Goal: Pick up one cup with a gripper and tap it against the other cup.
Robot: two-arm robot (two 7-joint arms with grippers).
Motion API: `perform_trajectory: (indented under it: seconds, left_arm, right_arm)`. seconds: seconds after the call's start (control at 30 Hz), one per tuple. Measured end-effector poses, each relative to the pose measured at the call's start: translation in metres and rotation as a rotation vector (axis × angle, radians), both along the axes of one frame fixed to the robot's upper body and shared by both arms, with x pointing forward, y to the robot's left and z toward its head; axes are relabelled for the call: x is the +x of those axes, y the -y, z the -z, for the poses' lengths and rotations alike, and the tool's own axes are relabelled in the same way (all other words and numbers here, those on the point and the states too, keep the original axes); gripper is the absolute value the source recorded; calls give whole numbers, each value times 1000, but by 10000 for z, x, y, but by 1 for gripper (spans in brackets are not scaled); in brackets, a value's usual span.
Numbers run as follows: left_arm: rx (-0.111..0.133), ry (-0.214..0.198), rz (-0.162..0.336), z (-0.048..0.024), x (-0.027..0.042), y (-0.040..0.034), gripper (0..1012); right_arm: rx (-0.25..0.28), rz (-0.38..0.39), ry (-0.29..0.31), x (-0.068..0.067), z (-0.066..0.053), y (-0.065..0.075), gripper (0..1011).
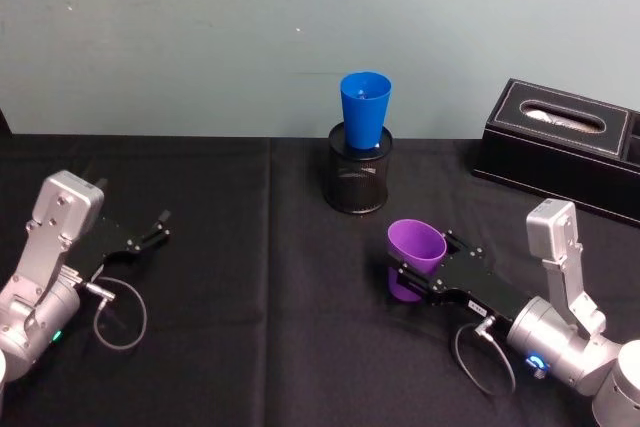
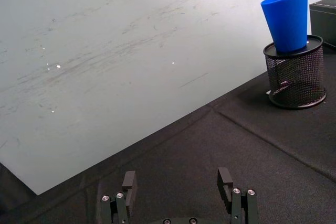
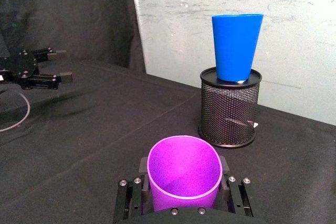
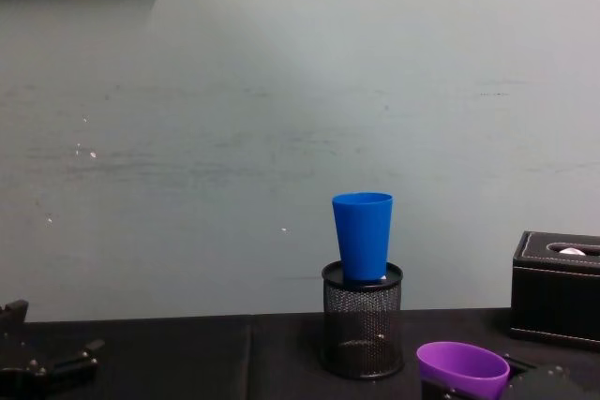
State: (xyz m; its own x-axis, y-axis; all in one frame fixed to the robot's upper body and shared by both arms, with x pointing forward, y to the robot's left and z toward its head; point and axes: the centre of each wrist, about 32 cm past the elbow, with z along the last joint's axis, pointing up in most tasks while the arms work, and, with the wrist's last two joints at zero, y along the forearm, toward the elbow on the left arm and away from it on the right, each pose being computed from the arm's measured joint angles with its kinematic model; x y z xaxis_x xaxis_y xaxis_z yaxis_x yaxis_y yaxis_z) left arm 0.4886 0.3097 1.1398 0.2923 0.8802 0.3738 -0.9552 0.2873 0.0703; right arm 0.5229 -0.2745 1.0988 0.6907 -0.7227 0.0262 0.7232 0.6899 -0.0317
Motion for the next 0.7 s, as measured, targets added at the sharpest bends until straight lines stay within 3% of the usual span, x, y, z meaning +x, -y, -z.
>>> perform_trajectory:
  seconds: [0.7]
  left_arm:
    - [0,0,0,0,0,0,1011]
  right_arm:
    - [1,-5,-8,-1,14,-16,732]
